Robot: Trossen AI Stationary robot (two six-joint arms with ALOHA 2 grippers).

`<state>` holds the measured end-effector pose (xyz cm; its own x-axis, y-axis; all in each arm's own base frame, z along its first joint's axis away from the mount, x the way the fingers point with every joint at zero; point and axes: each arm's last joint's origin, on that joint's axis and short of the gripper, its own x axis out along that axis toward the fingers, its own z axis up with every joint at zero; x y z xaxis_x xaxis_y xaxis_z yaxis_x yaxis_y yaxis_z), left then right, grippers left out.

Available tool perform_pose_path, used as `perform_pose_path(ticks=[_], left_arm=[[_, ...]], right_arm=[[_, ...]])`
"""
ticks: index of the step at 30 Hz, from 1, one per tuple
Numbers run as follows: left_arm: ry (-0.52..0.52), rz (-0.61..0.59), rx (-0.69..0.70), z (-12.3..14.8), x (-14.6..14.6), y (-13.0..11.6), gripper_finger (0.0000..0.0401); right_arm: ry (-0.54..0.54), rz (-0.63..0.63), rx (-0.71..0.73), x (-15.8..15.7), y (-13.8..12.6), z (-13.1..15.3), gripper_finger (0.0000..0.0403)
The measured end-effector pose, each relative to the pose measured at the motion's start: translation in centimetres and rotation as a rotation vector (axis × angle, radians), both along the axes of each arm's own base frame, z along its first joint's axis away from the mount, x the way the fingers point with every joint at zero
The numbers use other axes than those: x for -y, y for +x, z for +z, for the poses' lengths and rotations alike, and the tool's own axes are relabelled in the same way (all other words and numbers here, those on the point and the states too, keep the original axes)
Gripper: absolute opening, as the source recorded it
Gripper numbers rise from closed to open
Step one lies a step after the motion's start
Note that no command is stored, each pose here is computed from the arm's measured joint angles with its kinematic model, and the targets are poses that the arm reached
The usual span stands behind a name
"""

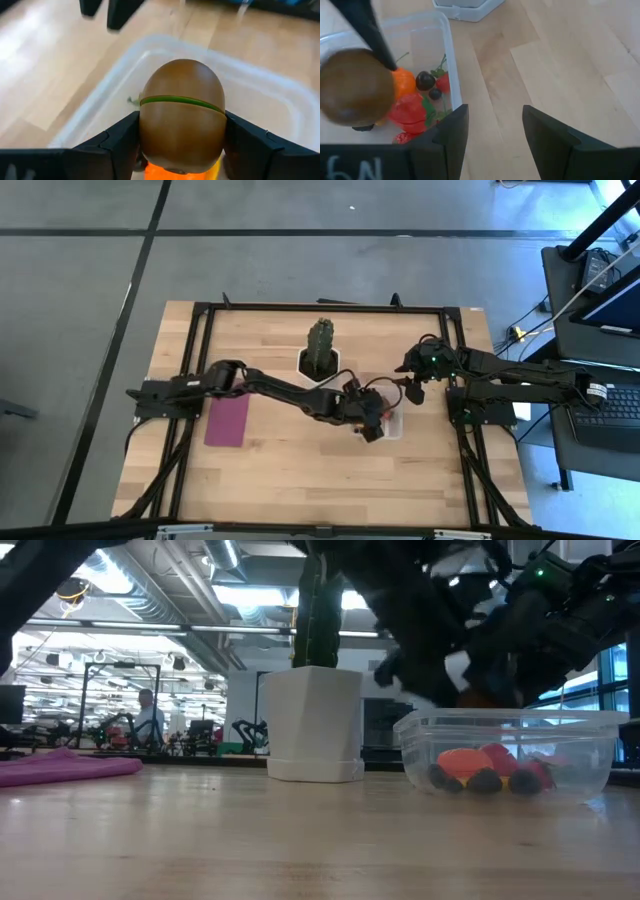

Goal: Pick and placing Produce into tupperware
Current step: Put the kiwi into the transparent bin

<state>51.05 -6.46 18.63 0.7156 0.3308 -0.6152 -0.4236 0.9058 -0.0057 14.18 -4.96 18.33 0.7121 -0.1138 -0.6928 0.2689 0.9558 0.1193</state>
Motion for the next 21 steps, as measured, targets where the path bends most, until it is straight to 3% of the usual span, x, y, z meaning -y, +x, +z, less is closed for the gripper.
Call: perform_pose_path(ticks=[21], left_arm=[[-0.025, -0.003, -0.02, -2.2, 0.1, 0.5, 0.0253]], right_arm=[[0.0, 0.0, -0.001, 0.0, 0.0, 0.0, 0.0188]])
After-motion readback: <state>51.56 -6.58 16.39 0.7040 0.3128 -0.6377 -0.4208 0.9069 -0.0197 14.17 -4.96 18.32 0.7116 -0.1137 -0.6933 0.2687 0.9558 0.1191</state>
